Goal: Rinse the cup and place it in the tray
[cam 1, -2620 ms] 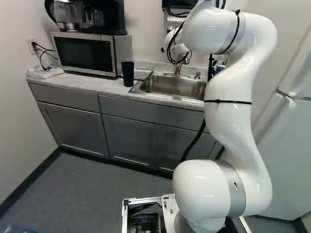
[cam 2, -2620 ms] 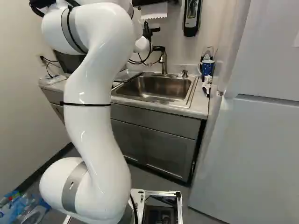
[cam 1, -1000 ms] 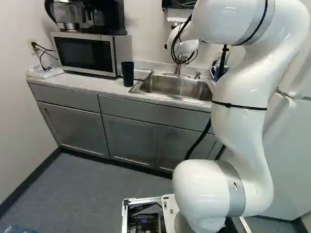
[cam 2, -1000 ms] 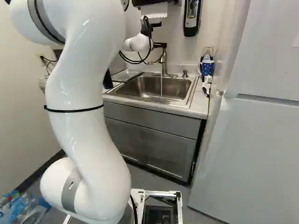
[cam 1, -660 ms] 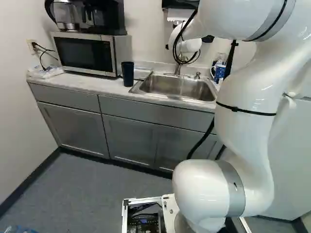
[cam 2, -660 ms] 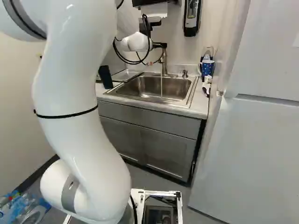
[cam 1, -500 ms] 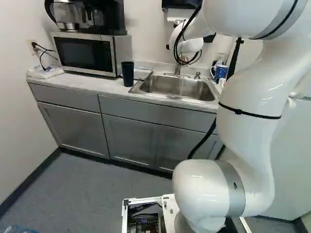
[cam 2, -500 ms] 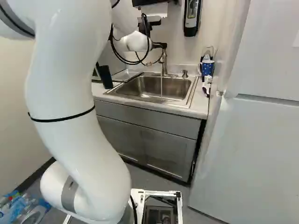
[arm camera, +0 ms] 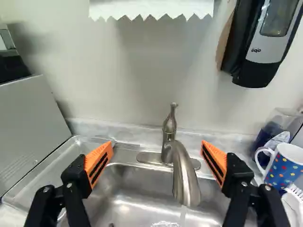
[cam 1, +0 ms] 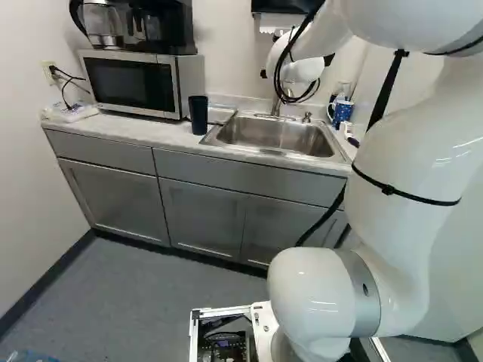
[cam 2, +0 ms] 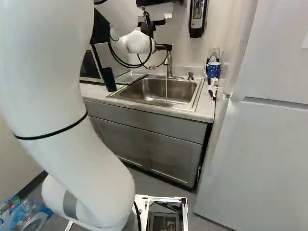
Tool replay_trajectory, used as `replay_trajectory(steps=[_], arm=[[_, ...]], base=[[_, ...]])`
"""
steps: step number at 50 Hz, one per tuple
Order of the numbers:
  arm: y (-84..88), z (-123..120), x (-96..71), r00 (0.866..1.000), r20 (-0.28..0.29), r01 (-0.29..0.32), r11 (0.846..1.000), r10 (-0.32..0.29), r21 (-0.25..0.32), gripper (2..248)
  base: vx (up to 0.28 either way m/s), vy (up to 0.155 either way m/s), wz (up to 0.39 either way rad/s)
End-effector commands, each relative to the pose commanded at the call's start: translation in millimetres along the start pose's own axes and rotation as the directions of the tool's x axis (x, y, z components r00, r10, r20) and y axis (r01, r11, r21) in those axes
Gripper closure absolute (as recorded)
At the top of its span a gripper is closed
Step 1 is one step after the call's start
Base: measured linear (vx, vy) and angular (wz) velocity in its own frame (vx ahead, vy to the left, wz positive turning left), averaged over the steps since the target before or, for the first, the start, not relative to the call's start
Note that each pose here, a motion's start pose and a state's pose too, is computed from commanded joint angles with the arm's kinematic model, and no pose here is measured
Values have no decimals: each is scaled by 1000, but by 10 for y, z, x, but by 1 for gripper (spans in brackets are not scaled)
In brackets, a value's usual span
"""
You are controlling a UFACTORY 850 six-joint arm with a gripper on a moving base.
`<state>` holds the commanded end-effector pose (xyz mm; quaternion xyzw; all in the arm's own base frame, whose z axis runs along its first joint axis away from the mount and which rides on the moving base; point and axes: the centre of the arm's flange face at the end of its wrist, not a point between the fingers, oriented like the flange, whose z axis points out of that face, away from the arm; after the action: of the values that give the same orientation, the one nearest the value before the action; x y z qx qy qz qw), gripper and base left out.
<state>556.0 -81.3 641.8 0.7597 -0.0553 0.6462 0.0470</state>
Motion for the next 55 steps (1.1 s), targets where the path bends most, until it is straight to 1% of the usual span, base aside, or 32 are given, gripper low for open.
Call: replay_trajectory(steps=[7, 12, 21, 30, 36, 42, 48, 55], arm=[[15, -143, -22, 1000, 3, 0, 1000, 0, -3, 3], [26, -245, -50, 1000, 17, -1, 1000, 1, -5, 3], [46, -430, -131, 997, 73, -1, 1000, 2, -9, 3], [64, -620, -230, 989, 145, -2, 1000, 4, -13, 3], [74, -727, -295, 981, 196, -2, 1000, 5, -15, 3], [81, -811, -357, 969, 247, -3, 1000, 7, -17, 3], [88, -896, -419, 955, 297, -3, 1000, 8, -19, 3], [94, -997, -491, 935, 356, -3, 1000, 10, -20, 3]], base=[[0, 0, 0], [0, 0, 0], [0, 0, 0], [0, 0, 0], [0, 0, 0], [0, 0, 0], [0, 0, 0], [0, 0, 0]])
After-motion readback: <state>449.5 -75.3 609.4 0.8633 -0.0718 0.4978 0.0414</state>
